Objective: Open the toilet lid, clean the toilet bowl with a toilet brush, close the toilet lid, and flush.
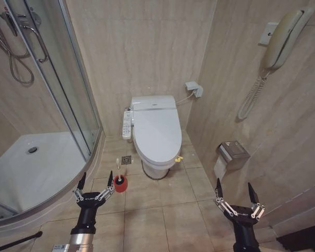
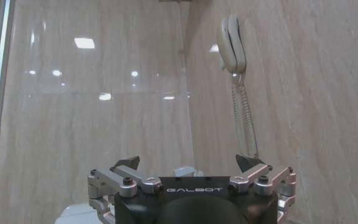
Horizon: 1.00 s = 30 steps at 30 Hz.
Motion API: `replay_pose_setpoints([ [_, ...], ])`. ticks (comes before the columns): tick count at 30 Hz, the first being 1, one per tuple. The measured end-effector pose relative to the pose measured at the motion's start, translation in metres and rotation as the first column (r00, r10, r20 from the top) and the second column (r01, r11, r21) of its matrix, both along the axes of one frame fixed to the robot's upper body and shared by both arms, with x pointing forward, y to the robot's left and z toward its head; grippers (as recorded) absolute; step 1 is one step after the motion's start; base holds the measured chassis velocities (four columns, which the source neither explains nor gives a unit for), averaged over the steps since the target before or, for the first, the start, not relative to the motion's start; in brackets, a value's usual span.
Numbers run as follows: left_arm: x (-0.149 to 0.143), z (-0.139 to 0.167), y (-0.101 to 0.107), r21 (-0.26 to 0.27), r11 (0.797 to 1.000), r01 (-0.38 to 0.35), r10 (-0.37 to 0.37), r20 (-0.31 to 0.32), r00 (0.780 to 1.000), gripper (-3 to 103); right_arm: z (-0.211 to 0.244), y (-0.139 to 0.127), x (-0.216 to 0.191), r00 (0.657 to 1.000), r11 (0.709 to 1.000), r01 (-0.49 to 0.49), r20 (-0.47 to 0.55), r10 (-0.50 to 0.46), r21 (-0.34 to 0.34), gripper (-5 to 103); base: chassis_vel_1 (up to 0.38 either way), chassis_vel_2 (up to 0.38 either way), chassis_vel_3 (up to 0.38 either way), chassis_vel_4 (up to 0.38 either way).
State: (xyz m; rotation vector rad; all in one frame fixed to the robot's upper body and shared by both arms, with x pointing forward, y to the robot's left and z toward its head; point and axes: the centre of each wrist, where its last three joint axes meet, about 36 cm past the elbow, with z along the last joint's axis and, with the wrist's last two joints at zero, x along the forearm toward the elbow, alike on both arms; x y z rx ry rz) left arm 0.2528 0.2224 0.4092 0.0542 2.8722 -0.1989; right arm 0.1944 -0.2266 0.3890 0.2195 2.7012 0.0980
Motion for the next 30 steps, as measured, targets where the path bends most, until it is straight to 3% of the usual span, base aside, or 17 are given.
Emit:
replay_pose_setpoints([
  [14, 0.001, -0.005, 0.000, 0.000, 1.000, -0.002, 0.002, 0.041, 0.999, 100, -0.008, 0.003, 0.003, 1.000, 0.999, -0.010, -0.006, 0.011, 0.037, 100, -0.015, 0.021, 0.020, -0.015],
  [30, 0.006, -0.017, -0.003, -0.011, 1.000, 0.000, 0.000, 0.022, 1.000, 100, -0.013, 0.000, 0.005, 1.000, 0.999, 0.001, -0.014, -0.001, 0.040, 100, -0.219, 0.207, 0.216, -0.211],
])
